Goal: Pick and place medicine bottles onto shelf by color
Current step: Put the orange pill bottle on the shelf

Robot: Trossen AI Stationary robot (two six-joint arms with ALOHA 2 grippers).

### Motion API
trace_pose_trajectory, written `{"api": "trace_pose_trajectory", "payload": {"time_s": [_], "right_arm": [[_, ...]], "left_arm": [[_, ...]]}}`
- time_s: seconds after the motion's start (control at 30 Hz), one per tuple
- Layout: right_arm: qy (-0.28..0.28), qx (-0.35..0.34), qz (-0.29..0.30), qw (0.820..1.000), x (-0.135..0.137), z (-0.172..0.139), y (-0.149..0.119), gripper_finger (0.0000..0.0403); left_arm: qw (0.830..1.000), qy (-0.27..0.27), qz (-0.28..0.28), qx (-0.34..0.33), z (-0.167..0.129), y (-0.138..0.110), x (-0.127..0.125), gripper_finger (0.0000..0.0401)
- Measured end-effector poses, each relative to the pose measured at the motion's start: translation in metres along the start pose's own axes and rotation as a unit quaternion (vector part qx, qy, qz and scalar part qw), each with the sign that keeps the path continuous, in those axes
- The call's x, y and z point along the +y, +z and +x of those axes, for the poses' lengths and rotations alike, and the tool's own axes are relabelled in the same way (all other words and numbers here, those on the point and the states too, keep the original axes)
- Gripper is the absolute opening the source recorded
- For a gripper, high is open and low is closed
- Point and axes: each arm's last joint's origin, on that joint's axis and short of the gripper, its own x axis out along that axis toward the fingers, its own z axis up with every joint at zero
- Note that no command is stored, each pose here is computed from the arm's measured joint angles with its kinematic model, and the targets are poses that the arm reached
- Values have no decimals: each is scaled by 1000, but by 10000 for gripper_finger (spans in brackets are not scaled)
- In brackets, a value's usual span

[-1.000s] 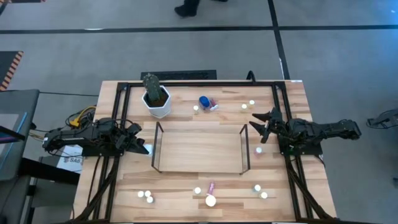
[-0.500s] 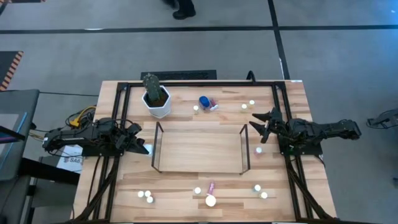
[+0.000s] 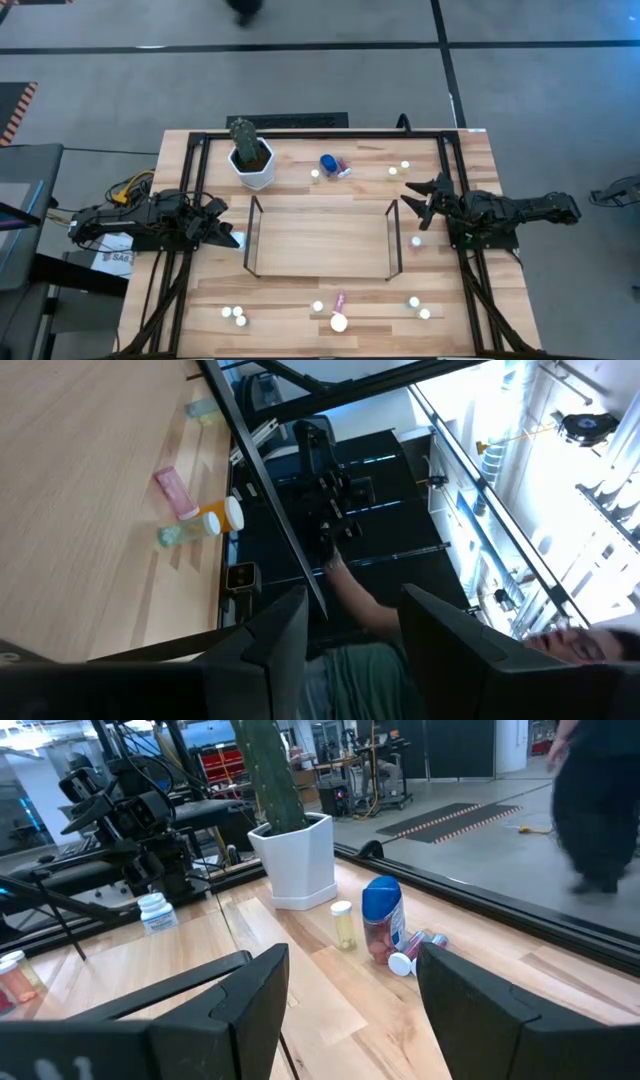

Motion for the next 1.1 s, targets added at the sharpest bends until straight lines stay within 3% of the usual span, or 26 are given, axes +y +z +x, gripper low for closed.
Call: {"api": "trace_pose_trajectory", "payload": {"time_s": [0.13, 0.2, 0.5, 0.8, 0.93, 1.1], "right_arm": [[-8, -3, -64, 998, -1, 0, 1, 244], [-10, -10, -67, 998, -1, 1, 2, 244], [2, -33, 108, 994, 0, 1, 6, 244], [25, -104, 165, 981, 2, -2, 22, 244], [-27, -133, 165, 977, -2, -2, 26, 244], [-35, -136, 178, 974, -3, -2, 26, 244]], "left_arm": [[1000, 0, 0, 0, 0, 0, 0, 144], [1000, 0, 0, 0, 0, 0, 0, 144], [1000, 0, 0, 0, 0, 0, 0, 144], [1000, 0, 0, 0, 0, 0, 0, 144], [1000, 0, 0, 0, 0, 0, 0, 144], [1000, 0, 0, 0, 0, 0, 0, 144]]}}
